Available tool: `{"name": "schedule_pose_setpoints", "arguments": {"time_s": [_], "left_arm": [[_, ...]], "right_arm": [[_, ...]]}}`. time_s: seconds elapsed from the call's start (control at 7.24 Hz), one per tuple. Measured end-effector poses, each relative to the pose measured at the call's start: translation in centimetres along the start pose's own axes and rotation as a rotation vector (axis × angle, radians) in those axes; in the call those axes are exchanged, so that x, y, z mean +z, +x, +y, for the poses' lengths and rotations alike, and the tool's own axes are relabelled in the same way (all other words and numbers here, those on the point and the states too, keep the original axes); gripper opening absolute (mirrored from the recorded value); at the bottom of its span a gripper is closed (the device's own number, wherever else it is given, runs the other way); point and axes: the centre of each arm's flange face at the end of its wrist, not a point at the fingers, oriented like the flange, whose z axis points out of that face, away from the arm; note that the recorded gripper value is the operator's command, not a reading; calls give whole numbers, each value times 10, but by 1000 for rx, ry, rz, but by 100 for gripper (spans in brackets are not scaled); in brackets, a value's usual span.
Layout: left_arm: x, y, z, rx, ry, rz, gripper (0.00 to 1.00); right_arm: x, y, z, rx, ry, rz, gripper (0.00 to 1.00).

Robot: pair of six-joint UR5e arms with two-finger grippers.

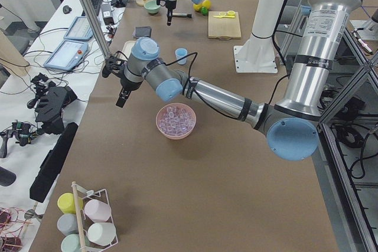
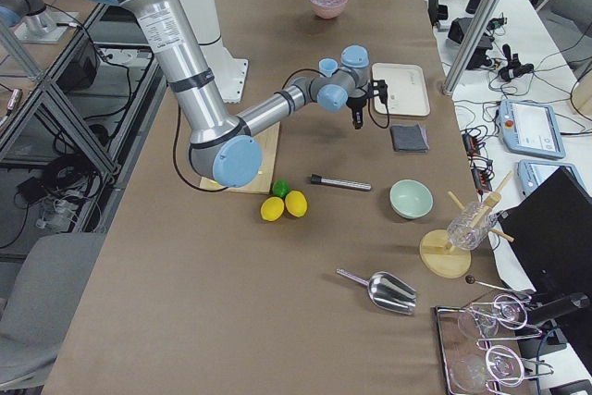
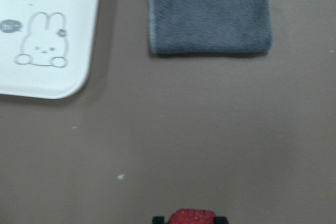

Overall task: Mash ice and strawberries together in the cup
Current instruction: 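Carry the strawberry with the right gripper over the blue cup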

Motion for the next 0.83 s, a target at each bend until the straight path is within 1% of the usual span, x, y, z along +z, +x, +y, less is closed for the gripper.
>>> {"name": "schedule_pose_setpoints", "arguments": {"time_s": [0.14,0.28,0.55,0.69,0.83], "left_arm": [[-1,-3,2,-3,0,-2,97],[-2,-10,7,-10,-1,-8,97],[-5,-36,25,-41,-8,-33,97],[-6,-49,36,-57,-14,-46,97],[-7,-59,42,-70,-16,-58,97]], "right_arm": [[-20,-46,7,-14,-5,-12,0],[-28,-95,24,-38,4,-26,0],[-26,-185,66,-110,46,-50,0],[-24,-220,81,-141,65,-58,0],[-18,-252,84,-159,79,-56,0]]}}
